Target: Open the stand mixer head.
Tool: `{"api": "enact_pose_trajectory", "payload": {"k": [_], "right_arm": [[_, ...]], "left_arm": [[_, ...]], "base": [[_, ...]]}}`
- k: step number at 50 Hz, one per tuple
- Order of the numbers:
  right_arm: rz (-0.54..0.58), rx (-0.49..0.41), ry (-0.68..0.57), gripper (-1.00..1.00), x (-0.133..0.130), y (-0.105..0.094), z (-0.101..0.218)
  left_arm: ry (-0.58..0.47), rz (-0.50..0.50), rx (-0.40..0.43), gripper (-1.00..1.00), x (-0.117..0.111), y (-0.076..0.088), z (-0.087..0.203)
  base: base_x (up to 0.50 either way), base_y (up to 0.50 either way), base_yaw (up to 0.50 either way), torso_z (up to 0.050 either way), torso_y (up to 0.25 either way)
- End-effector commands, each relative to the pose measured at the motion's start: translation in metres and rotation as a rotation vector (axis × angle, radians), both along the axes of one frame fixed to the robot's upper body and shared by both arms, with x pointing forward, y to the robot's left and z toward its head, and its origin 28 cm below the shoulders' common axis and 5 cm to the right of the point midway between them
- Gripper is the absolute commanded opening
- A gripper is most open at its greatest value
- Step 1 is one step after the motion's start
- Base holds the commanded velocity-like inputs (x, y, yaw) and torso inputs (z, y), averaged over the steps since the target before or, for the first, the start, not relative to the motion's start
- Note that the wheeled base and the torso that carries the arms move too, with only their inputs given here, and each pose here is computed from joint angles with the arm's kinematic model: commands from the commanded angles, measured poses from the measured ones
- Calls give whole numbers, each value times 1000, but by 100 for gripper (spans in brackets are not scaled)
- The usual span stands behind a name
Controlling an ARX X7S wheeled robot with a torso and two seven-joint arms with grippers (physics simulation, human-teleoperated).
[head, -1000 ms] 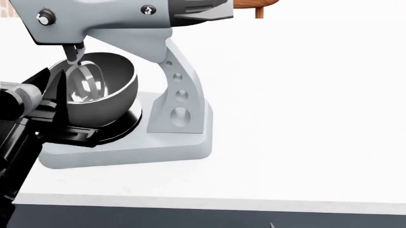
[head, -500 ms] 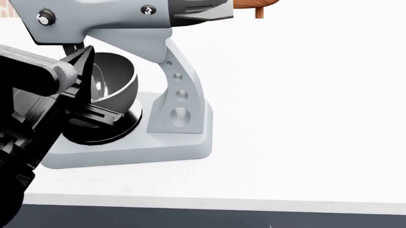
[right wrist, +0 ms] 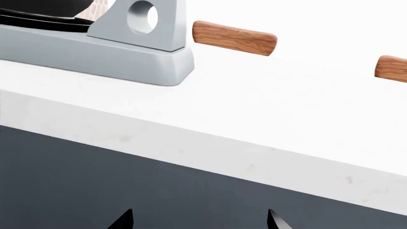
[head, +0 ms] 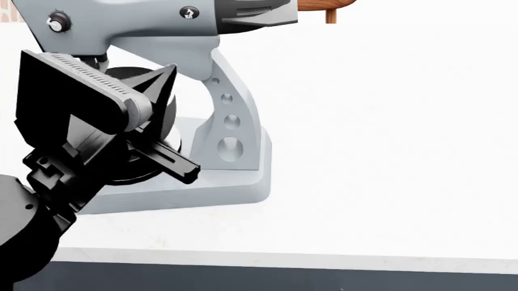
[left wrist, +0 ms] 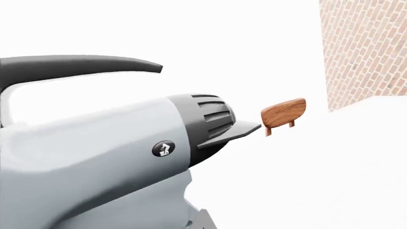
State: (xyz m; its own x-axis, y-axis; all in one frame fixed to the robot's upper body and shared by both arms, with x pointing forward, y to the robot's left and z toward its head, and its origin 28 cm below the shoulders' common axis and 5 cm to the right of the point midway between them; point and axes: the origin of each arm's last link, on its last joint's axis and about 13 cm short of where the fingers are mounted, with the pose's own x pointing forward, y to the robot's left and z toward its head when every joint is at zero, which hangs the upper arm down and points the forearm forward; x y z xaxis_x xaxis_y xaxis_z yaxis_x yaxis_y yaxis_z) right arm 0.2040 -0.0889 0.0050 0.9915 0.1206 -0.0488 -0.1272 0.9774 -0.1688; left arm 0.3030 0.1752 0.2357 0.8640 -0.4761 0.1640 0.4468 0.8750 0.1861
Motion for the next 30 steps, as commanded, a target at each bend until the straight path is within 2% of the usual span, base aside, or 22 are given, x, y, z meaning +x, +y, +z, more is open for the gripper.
{"api": "enact_pose_trajectory", "payload": {"k": [1, 20, 24, 30], "right_arm": [[4, -2, 3, 100, 2, 2, -1], [12, -12, 1, 100, -1, 1, -1], [15, -16, 3, 100, -1, 1, -1], [17, -19, -1, 100, 0, 1, -1]], "left_arm": [[-17, -51, 27, -100, 9, -14, 32], [6, 37, -1, -100, 34, -4, 19], [0, 26, -12, -100, 32, -5, 23], [-40, -4, 15, -100, 24, -9, 33]], "base": [[0, 0, 0, 0, 0], [0, 0, 0, 0, 0], [0, 0, 0, 0, 0], [0, 0, 0, 0, 0]]}}
